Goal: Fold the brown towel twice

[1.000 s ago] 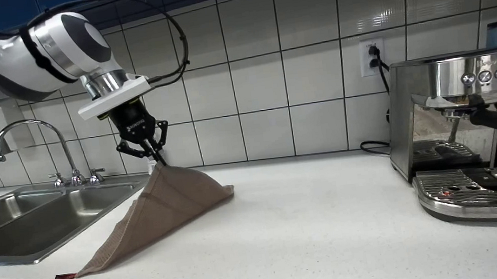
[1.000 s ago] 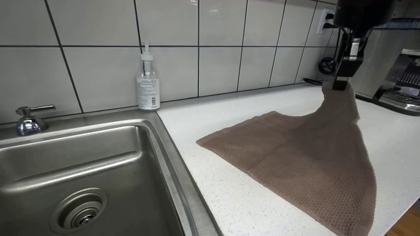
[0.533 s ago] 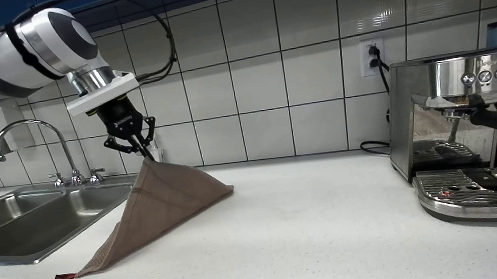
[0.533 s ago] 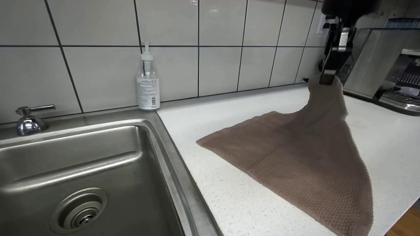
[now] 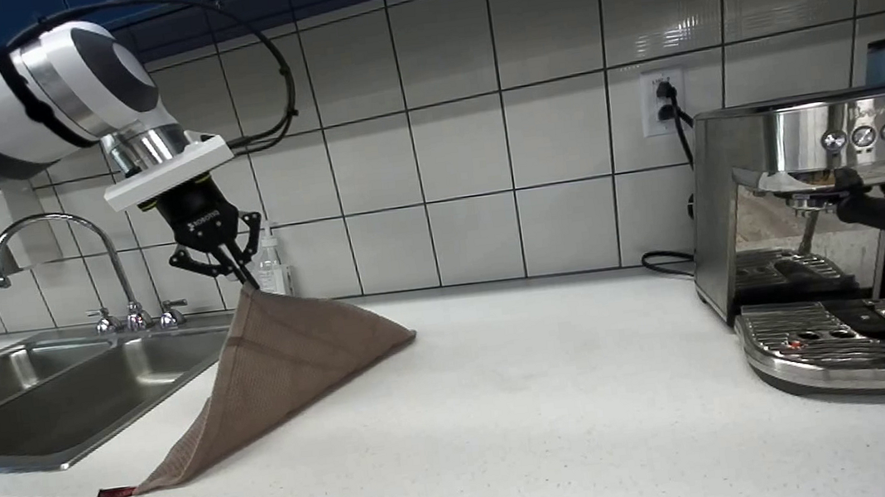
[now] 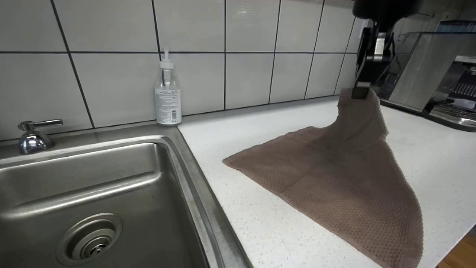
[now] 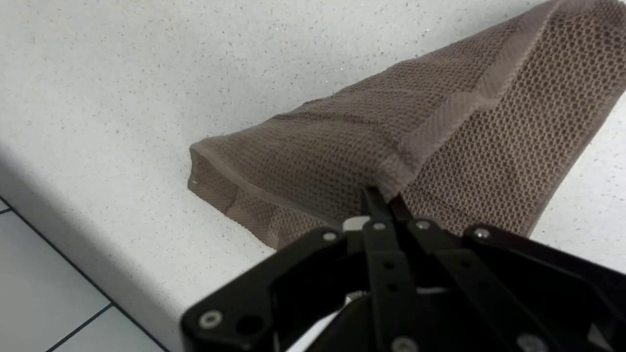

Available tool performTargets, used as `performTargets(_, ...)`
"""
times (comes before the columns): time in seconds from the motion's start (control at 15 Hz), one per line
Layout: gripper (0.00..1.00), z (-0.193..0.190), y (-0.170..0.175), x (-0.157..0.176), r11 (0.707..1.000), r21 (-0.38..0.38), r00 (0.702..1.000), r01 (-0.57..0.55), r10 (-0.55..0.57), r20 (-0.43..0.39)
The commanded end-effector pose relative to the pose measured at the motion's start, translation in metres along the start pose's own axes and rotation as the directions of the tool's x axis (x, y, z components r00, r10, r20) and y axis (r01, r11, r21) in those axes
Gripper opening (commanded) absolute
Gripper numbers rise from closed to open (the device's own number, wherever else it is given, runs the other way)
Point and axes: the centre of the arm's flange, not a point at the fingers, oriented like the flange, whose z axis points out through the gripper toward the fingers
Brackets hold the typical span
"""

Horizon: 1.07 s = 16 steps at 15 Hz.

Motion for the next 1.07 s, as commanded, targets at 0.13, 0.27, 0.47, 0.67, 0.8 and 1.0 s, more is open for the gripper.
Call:
performTargets(0.13, 0.01, 0.002, -0.001, 0.027, 0.999, 0.0, 0.999, 0.048, -0.048, 0.003)
performTargets(0.27, 0.01, 0.004, -0.004, 0.037, 0.998, 0.004, 0.998, 0.059, -0.059, -0.002)
performTargets(0.47, 0.01, 0.004, -0.008, 0.052, 0.997, 0.008, 0.997, 0.076, -0.076, -0.009)
performTargets(0.67, 0.01, 0.003, -0.013, 0.067, 0.996, 0.006, 0.996, 0.09, -0.09, -0.02)
performTargets(0.8, 0.01, 0.0, -0.017, 0.077, 0.995, 0.006, 0.995, 0.098, -0.098, -0.028)
performTargets(1.0, 0.01, 0.0, -0.025, 0.09, 0.994, -0.009, 0.994, 0.105, -0.105, -0.042)
